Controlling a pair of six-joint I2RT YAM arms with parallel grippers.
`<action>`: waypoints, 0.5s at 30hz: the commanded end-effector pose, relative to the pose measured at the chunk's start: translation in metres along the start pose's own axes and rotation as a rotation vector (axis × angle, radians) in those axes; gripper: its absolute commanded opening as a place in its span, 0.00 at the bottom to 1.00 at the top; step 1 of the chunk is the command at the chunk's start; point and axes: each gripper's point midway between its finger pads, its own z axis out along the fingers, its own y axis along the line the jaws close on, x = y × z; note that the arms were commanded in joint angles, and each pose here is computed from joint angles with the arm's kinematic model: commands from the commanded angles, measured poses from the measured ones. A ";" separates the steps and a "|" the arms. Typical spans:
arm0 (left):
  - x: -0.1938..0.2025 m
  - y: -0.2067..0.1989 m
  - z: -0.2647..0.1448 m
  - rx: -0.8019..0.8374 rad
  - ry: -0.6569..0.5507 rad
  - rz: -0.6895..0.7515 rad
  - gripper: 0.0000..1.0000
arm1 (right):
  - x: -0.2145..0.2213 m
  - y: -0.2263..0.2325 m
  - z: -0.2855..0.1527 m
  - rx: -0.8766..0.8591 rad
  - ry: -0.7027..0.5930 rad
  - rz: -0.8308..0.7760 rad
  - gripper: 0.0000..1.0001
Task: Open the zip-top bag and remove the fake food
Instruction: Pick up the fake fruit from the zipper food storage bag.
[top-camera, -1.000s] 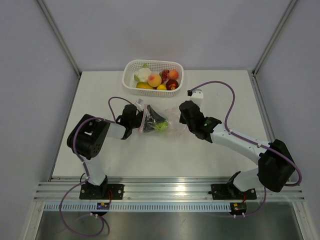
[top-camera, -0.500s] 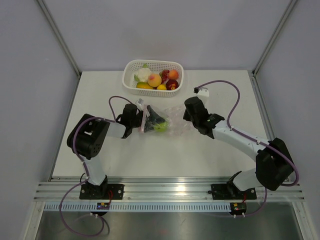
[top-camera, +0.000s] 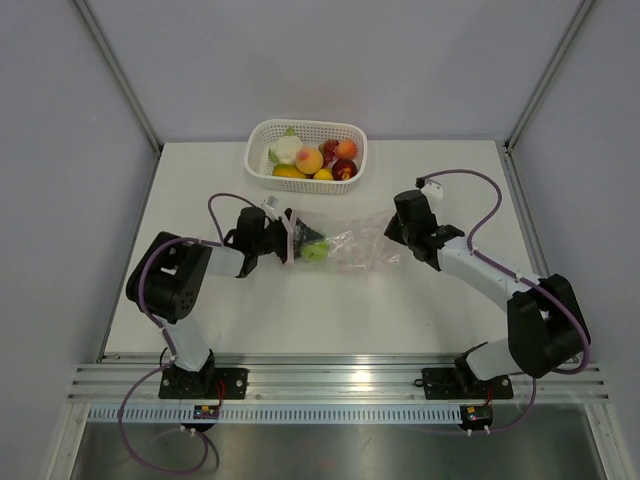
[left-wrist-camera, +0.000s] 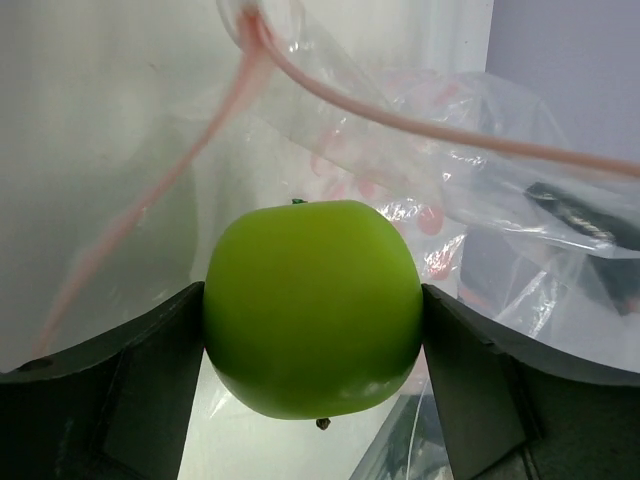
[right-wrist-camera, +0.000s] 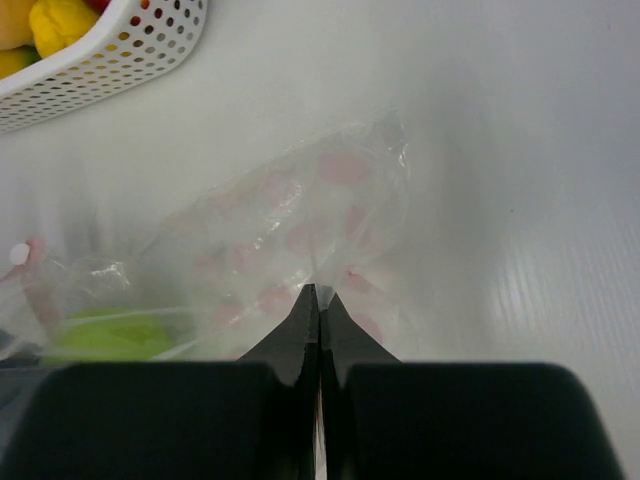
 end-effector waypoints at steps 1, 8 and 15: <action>-0.015 -0.018 -0.012 0.097 -0.035 -0.015 0.80 | -0.008 -0.001 -0.001 -0.040 -0.008 0.088 0.00; -0.016 -0.013 -0.011 0.102 -0.027 -0.048 0.79 | -0.006 -0.006 0.000 -0.064 -0.010 0.115 0.00; -0.026 -0.015 -0.023 0.081 -0.074 -0.026 0.78 | 0.005 -0.019 0.016 0.049 0.057 0.092 0.00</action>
